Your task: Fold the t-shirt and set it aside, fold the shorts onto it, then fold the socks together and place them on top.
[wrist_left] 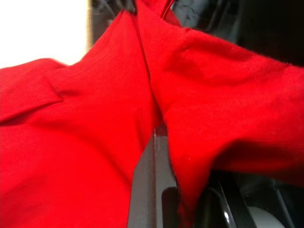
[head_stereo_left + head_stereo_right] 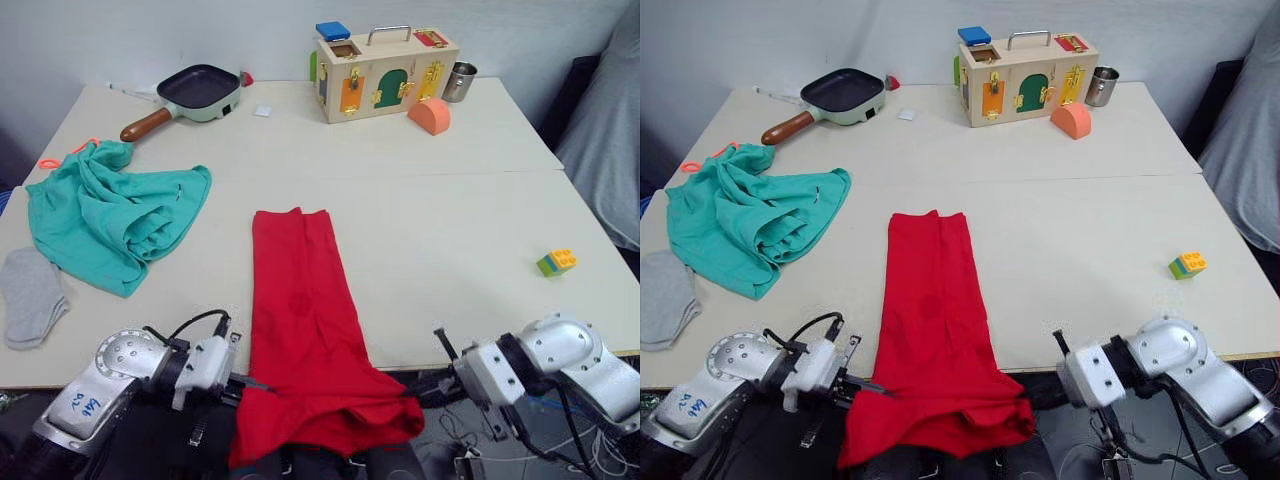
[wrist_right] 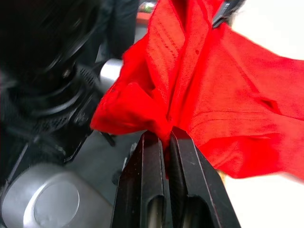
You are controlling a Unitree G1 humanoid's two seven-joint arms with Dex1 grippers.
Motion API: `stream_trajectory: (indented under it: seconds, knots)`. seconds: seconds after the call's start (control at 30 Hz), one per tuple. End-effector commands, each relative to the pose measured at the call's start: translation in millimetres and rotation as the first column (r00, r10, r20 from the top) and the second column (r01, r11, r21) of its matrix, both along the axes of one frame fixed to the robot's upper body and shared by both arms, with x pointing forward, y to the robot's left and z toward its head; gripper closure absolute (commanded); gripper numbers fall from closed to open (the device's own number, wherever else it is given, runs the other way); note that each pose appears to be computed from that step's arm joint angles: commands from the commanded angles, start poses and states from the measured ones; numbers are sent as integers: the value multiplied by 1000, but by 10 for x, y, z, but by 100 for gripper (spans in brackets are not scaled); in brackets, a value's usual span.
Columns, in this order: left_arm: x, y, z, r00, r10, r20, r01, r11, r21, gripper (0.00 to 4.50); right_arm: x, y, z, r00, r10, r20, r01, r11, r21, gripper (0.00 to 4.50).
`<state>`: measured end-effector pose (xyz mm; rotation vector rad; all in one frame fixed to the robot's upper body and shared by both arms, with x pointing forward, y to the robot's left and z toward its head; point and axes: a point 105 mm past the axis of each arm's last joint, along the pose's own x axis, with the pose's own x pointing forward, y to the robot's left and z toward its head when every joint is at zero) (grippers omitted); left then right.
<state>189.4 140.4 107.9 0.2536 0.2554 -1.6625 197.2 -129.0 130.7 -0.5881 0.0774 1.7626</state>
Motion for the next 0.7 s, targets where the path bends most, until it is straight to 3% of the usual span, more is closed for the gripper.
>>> stream_trajectory:
  seconds: [0.03,0.2,0.37,0.43,0.6,0.7]
  knots:
    - [229,206,190,979,174,-110,-180,983,-42,450,265,8,307,994,-111,-21,112,992,59,448]
    - [729,320,474,905,377,-198,-412,892,-184,450,709,103,570,965,-254,-68,262,950,171,448]
    - [1335,286,866,818,476,-324,-571,740,-355,450,1324,281,743,888,-441,-134,461,847,266,448]
    - [1552,267,894,771,528,-356,-634,691,-348,450,1548,342,731,848,-506,-156,530,808,257,448]
    - [1865,291,811,656,635,-409,-753,587,-297,450,1887,467,698,788,-601,-131,612,745,267,448]
    - [1921,275,744,629,647,-431,-774,571,-272,450,1998,528,639,769,-629,-114,636,733,242,448]
